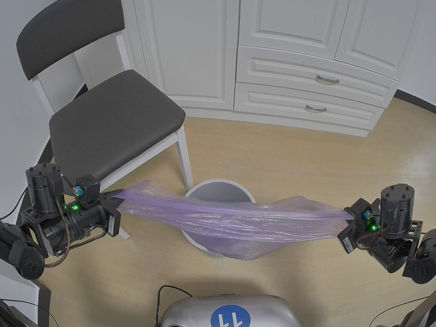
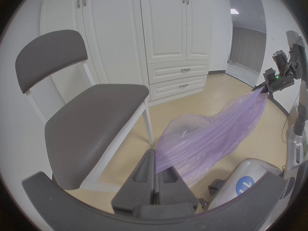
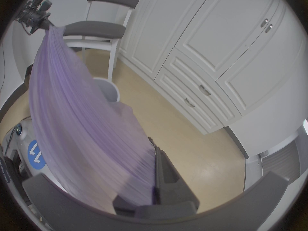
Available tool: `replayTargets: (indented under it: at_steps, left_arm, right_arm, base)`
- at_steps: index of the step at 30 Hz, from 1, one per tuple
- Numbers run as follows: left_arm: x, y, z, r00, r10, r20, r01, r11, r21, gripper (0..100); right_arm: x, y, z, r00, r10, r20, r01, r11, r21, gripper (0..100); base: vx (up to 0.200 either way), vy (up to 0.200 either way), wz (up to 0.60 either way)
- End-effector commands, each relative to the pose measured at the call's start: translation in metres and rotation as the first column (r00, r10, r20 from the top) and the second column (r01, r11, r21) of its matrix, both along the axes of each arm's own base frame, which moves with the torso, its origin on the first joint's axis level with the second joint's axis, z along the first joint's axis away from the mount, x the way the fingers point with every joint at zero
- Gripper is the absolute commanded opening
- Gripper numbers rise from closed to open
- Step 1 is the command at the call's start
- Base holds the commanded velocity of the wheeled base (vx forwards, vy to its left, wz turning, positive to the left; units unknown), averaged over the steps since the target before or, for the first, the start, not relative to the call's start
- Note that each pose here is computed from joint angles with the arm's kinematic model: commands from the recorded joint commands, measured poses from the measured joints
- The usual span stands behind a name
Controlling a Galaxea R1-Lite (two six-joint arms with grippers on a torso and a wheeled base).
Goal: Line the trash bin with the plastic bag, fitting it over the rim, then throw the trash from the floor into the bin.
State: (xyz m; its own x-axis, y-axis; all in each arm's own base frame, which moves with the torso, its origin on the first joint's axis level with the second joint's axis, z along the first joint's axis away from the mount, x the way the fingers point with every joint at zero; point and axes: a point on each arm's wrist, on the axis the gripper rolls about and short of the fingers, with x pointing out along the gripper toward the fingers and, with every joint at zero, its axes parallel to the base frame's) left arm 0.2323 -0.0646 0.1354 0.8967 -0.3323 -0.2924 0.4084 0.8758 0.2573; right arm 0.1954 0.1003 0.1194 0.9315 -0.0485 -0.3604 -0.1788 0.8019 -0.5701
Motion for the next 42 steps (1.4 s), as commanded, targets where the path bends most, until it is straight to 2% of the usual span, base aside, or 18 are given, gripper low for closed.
replayTargets:
  at_steps: [1,6,13,24,29,35,37,42]
  left_arm:
    - [-0.006,-0.010,-0.002,0.999,-0.053,0.014,0.053,0.999,-0.004,0]
    - [-0.011,-0.018,-0.002,0.995,-0.091,0.037,0.091,0.996,-0.010,0]
    - [-0.022,-0.036,-0.005,0.984,-0.173,0.046,0.174,0.985,-0.009,0]
    - [-0.036,-0.061,-0.006,0.970,-0.229,0.084,0.230,0.973,-0.010,0]
    - [-0.040,-0.068,-0.007,0.958,-0.260,0.121,0.265,0.964,-0.024,0]
    - [-0.055,-0.082,-0.002,0.923,-0.333,0.195,0.349,0.935,-0.058,0]
    - [-0.062,-0.089,0.002,0.899,-0.361,0.249,0.390,0.918,-0.076,0]
    - [-0.067,-0.093,0.002,0.878,-0.379,0.292,0.419,0.904,-0.086,0]
  right_arm:
    - [-0.004,0.003,0.004,0.999,0.024,0.033,-0.025,0.999,0.020,0]
    - [-0.006,0.007,0.006,0.997,0.043,0.056,-0.045,0.998,0.032,0]
    - [-0.020,0.016,0.010,0.991,0.113,0.076,-0.116,0.992,0.043,0]
    - [-0.029,0.031,0.008,0.981,0.179,0.076,-0.182,0.982,0.046,0]
    - [-0.033,0.037,0.011,0.971,0.208,0.120,-0.218,0.973,0.077,0]
    - [-0.040,0.047,0.015,0.949,0.258,0.180,-0.282,0.952,0.121,0]
    - [-0.045,0.056,0.016,0.936,0.288,0.204,-0.323,0.933,0.161,0]
    - [-0.046,0.071,0.017,0.918,0.306,0.252,-0.364,0.902,0.232,0]
  base:
    - [0.000,0.000,0.00]
    - [0.000,0.000,0.00]
    - [0.000,0.000,0.00]
    - [0.000,0.000,0.00]
    - [0.000,0.000,0.00]
    - [0.000,0.000,0.00]
    - [0.000,0.000,0.00]
    - [0.000,0.000,0.00]
